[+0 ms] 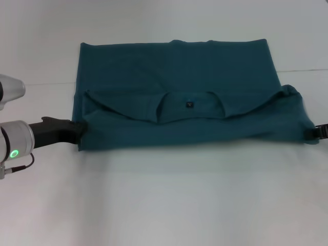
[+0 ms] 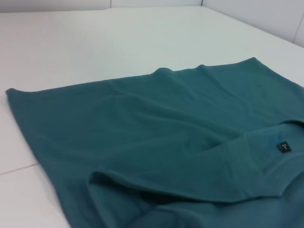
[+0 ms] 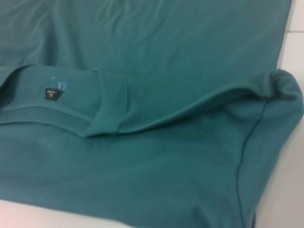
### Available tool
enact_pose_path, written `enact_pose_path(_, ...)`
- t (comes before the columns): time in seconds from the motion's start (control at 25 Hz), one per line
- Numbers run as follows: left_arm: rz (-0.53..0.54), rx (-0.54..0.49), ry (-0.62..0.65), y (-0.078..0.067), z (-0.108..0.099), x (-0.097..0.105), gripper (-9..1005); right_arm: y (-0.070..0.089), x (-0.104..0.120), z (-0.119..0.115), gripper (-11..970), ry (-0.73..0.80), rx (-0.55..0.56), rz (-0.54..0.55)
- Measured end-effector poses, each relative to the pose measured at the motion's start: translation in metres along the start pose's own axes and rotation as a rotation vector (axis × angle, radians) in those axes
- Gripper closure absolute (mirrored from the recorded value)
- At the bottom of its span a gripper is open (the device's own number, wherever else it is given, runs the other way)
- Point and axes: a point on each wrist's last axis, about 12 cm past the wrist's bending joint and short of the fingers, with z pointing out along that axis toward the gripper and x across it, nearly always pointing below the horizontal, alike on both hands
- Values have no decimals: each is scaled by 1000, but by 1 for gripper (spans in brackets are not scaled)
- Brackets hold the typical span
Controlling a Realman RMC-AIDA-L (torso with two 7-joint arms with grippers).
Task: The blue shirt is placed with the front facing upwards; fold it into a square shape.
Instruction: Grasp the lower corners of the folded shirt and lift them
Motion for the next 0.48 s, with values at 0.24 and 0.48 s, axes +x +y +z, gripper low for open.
enact_pose_path(0.24,-10,-4,2,2,0,3,984,-8,-2,-9,922,13,-1,-26)
enact_pose_path(0.48,-15,-8,2,3,-1,4,981,-9,4,-11,922,25,-10,-28)
